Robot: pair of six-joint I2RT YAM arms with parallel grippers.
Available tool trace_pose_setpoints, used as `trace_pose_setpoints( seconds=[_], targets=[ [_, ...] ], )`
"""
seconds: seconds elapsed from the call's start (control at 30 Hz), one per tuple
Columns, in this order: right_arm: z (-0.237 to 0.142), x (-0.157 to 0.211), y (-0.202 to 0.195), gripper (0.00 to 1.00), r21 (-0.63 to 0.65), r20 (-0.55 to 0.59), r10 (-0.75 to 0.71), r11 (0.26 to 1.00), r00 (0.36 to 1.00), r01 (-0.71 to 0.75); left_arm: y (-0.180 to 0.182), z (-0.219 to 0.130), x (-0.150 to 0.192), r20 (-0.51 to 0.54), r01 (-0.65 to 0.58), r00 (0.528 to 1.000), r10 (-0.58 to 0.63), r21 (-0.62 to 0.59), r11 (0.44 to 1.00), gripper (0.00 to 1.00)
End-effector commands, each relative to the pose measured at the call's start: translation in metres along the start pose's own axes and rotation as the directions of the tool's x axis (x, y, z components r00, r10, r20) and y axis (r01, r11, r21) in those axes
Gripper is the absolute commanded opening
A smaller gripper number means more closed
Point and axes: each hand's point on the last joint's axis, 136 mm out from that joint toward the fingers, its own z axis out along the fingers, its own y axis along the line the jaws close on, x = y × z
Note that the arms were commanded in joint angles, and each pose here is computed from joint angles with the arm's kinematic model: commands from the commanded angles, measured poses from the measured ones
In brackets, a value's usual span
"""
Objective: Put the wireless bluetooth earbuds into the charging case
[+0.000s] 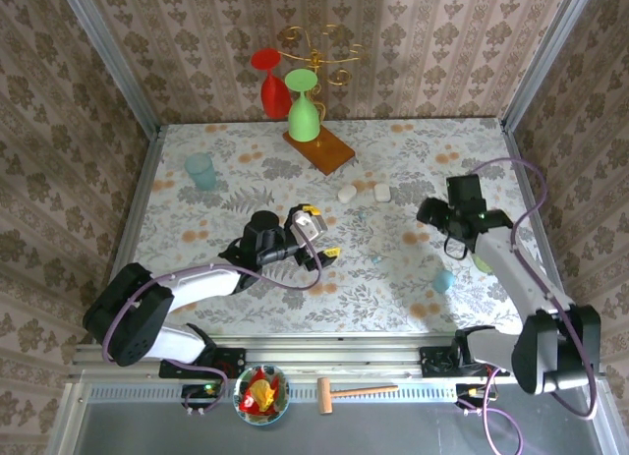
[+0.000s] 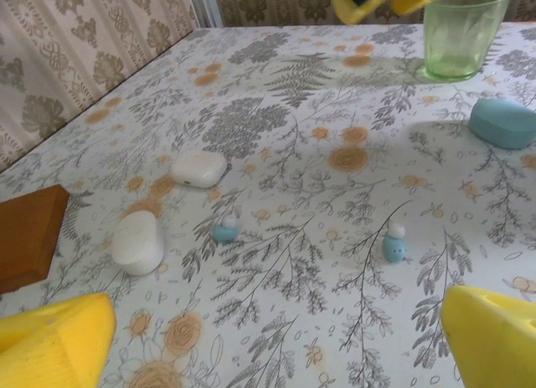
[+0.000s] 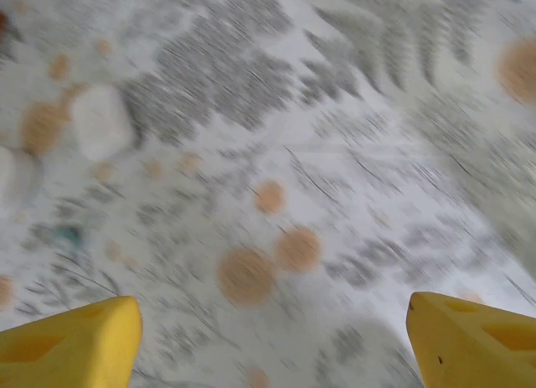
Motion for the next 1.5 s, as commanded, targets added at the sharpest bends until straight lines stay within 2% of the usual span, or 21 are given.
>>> trace_pose_setpoints(
  seconds=[0.0,0.2,0.5,0.87,1.3,1.37,1.47],
  targets=[
    [-0.004,0.066,-0.054,0.84,0.228,-0.19,0.035,0.974,0.981,0.01,-0.008,0.007,-0.007,0.012,-0.007,1.0,0.007,0.043,0.999,1.0],
    [0.013,0.106,-0.047,0.82,0.2,-0.271,0.072,0.98,0.96,-0.017,-0.011,0.011,-0.009,0.015,-0.017,1.0,0.016,0.054,0.998,1.0],
    [0.031,0.122,-0.055,0.76,0.263,-0.327,0.079,0.965,0.942,0.011,-0.012,0.008,-0.01,0.012,-0.035,0.999,0.035,0.053,0.998,1.0],
    [0.036,0.13,-0.055,0.73,0.252,-0.348,0.062,0.967,0.936,0.03,-0.013,0.012,-0.008,0.007,-0.031,1.0,0.031,0.063,0.998,1.0],
    [0.037,0.132,-0.044,0.35,0.208,-0.392,-0.031,0.971,0.919,0.121,-0.012,0.012,-0.007,0.01,-0.02,1.0,0.019,0.054,0.998,1.0],
    [0.037,0.131,-0.034,0.32,0.174,-0.398,-0.094,0.969,0.913,0.176,-0.006,0.011,-0.005,0.011,0.014,1.0,-0.014,0.026,1.0,1.0],
    [0.036,0.131,-0.008,0.28,0.079,-0.394,-0.265,0.944,0.88,0.319,0.014,0.007,-0.001,0.011,0.111,0.994,-0.111,-0.03,0.993,1.0]
  ],
)
